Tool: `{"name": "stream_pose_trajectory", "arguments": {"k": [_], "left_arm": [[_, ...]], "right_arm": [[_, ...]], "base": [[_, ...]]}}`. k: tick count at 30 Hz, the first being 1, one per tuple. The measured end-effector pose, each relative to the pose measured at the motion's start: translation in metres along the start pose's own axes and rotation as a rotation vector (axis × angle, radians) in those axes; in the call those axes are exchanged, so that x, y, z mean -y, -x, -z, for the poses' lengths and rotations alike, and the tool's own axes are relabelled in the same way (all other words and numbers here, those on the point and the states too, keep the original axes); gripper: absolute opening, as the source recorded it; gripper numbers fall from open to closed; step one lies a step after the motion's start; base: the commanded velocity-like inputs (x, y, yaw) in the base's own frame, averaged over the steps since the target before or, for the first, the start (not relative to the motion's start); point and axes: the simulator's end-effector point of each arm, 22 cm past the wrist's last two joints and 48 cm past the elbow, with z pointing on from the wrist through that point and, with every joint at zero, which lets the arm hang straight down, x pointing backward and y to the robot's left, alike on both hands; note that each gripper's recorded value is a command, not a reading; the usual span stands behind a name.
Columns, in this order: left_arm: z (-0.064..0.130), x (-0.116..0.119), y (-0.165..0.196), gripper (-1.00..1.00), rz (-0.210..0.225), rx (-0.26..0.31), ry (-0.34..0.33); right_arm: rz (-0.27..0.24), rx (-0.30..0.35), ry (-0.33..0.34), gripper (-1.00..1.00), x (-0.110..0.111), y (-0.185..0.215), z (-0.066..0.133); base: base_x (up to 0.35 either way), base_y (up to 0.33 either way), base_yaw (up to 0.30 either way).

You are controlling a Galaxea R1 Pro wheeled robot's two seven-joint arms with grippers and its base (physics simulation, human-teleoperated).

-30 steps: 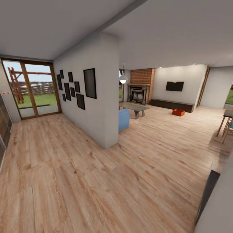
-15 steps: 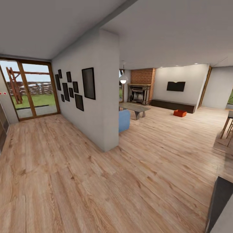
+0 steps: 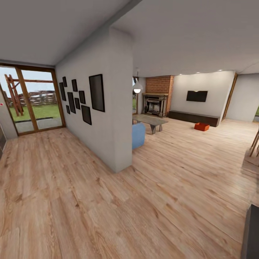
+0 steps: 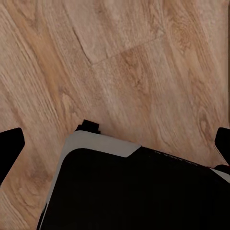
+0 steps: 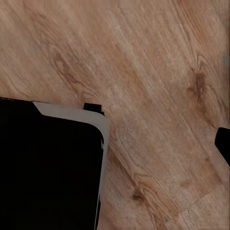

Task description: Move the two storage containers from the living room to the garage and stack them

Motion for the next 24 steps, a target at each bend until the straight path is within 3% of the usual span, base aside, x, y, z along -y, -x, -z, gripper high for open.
{"name": "stream_pose_trajectory", "arguments": {"k": [9, 24], "left_arm": [[0.0, 0.0001, 0.0002, 1.0, 0.0, 0.0, 0.0], [0.0, 0.0002, 0.0005, 1.0, 0.0, 0.001, 0.0]], "right_arm": [[0.001, 0.002, 0.001, 1.0, -0.0003, 0.0004, 0.0], [-0.002, 0.001, 0.001, 1.0, -0.0011, 0.0004, 0.0]], "base": [[0.324, 0.0, -0.019], [0.324, 0.0, -0.223]]}}
